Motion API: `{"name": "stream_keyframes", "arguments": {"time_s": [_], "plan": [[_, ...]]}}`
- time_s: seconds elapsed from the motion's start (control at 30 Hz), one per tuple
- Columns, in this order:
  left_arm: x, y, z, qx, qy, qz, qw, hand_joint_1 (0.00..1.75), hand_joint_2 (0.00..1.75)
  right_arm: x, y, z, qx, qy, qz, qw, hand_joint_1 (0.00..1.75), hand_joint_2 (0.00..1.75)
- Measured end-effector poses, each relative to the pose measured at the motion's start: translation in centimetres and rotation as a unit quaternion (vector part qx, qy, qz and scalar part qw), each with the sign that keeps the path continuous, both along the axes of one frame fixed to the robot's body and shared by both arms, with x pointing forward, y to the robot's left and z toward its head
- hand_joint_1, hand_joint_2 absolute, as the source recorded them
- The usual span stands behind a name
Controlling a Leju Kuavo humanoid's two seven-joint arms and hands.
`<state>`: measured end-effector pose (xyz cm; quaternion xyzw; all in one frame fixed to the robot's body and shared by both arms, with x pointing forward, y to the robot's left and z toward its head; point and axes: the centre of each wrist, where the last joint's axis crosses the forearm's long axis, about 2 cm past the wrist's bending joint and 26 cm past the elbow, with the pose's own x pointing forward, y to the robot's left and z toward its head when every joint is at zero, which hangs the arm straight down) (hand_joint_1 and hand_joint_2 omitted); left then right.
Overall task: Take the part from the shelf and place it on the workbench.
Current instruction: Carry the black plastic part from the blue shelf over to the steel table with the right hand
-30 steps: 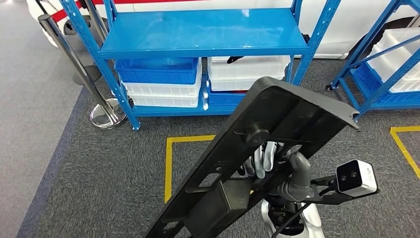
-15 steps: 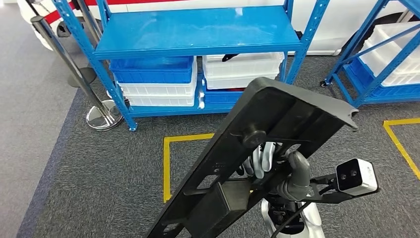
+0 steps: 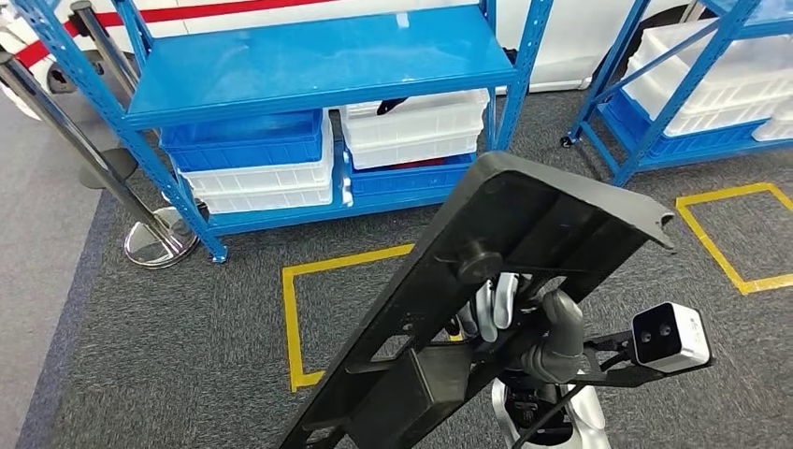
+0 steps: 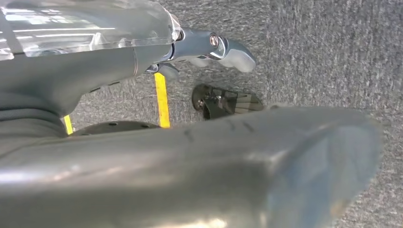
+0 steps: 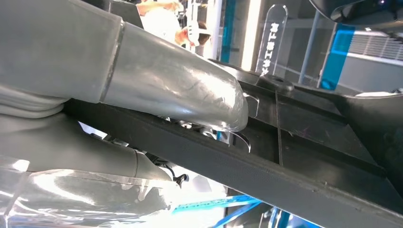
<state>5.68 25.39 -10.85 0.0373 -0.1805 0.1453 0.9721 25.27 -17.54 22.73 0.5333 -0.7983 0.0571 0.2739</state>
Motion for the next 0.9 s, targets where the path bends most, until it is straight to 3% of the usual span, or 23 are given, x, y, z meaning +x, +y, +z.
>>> {"name": "stream_keyframes", "arguments": {"time_s": [0.9], "plan": [[0.07, -0.28, 0.03, -0.003, -0.001, -0.005, 1.0, 0.0, 0.0, 0.09, -0.36, -0.76, 0.001, 0.005, -0.009, 1.0, 1.75, 0.0]]}}
